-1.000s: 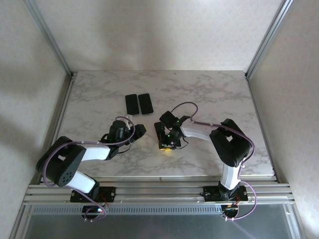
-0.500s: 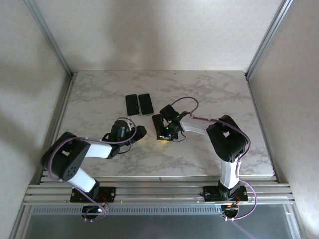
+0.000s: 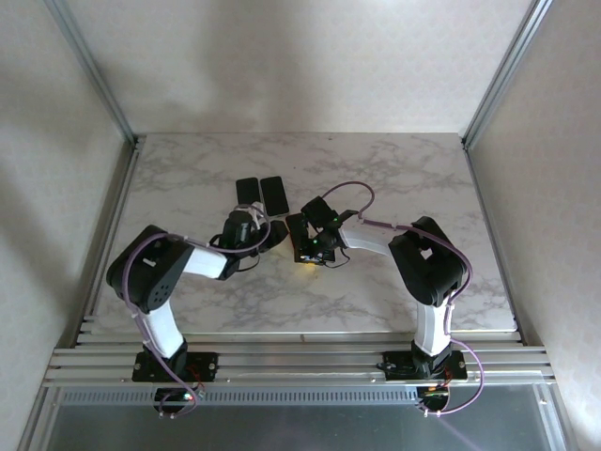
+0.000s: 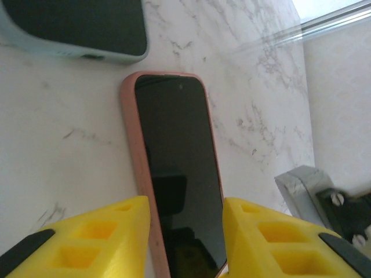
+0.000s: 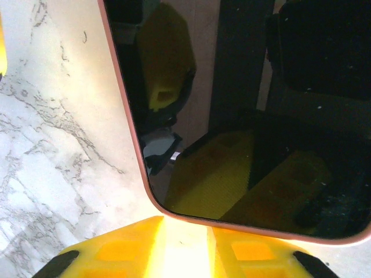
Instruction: Put the phone into the phone case
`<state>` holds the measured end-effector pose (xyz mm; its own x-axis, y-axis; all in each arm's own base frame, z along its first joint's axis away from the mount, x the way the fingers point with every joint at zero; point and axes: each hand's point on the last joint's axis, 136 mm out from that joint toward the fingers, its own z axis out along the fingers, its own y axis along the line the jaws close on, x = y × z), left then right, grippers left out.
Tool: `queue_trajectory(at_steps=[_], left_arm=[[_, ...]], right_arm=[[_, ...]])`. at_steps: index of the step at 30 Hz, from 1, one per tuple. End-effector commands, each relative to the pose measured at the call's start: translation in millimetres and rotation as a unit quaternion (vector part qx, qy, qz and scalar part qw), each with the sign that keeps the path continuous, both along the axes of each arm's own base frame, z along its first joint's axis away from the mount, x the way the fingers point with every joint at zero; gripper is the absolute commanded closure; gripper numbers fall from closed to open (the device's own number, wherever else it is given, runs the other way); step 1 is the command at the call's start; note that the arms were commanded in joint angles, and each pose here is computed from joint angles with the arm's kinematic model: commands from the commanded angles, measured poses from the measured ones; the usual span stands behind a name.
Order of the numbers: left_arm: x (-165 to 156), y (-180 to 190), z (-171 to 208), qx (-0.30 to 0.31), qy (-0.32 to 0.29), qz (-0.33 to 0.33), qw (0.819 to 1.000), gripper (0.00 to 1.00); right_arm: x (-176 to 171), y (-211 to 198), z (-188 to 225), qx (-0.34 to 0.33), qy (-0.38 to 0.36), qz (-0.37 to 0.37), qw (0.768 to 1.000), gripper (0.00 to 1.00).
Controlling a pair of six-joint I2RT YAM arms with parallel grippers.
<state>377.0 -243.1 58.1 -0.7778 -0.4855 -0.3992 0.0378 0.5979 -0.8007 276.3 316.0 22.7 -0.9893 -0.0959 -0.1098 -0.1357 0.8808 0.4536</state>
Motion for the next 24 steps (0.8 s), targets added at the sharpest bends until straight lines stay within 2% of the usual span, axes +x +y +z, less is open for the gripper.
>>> queue_trajectory(at_steps=[1, 24], left_arm=[[9.1, -6.2, -1.6, -0.002, -0.006, -0.010, 1.000, 0.63], [23.1, -40.4, -20.8, 0.007, 0.007, -0.043, 0.999, 0.63]], right_arm=[[1.7, -1.8, -4.0, 0.000, 0.000, -0.005, 1.000, 0.74], [-0.2, -6.3, -5.9, -0.003, 0.003, -0.013, 1.000, 0.75]])
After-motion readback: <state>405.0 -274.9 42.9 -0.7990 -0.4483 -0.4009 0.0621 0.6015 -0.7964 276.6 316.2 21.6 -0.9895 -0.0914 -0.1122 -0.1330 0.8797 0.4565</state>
